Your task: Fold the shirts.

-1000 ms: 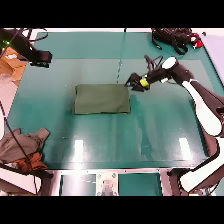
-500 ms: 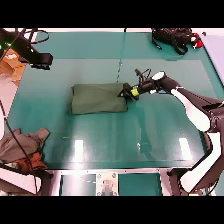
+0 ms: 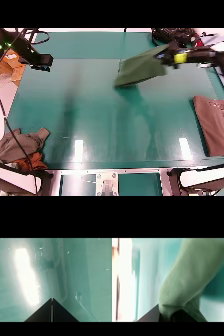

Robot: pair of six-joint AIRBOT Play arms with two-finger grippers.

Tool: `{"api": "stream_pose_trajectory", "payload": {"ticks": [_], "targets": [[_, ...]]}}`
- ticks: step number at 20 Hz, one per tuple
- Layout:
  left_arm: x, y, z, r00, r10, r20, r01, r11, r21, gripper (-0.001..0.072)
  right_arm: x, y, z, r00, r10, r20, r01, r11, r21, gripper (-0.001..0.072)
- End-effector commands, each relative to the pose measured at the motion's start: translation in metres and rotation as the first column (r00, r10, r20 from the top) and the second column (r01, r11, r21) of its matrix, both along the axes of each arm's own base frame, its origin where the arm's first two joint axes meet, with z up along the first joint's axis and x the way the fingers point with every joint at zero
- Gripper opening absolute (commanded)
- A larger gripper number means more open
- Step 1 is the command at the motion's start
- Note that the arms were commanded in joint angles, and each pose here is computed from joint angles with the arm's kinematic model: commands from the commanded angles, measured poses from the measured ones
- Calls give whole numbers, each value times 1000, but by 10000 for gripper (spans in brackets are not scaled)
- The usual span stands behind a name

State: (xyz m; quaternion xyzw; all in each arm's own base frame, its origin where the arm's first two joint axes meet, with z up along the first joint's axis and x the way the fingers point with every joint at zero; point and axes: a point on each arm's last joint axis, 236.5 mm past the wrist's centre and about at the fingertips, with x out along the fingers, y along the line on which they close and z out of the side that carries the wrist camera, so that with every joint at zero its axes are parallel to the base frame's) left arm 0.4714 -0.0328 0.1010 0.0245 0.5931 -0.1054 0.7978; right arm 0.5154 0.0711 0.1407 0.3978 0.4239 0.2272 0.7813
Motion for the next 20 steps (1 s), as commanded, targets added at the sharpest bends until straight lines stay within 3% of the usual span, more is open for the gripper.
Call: {"api": "stream_pose_trajectory", "payload": {"ticks": [1, 9, 15, 20], "targets": [[-1, 0, -1, 1000, -1, -7, 1, 1000, -2, 24, -25, -115, 43, 976, -213, 35, 214, 976, -27, 21], [-2, 0, -1, 1000, 4, -11, -4, 1000, -4, 24, -108, -309, 59, 831, -556, 15, 555, 828, -81, 21], [-4, 0, -1, 1000, 2, -20, -2, 1000, -3, 24, -169, -360, 48, 725, -685, -80, 649, 717, -255, 20], [-7, 0, -2, 1000, 0, -30, 0, 1000, -3, 24, -172, -377, 61, 687, -727, -13, 696, 663, -275, 20]]}}
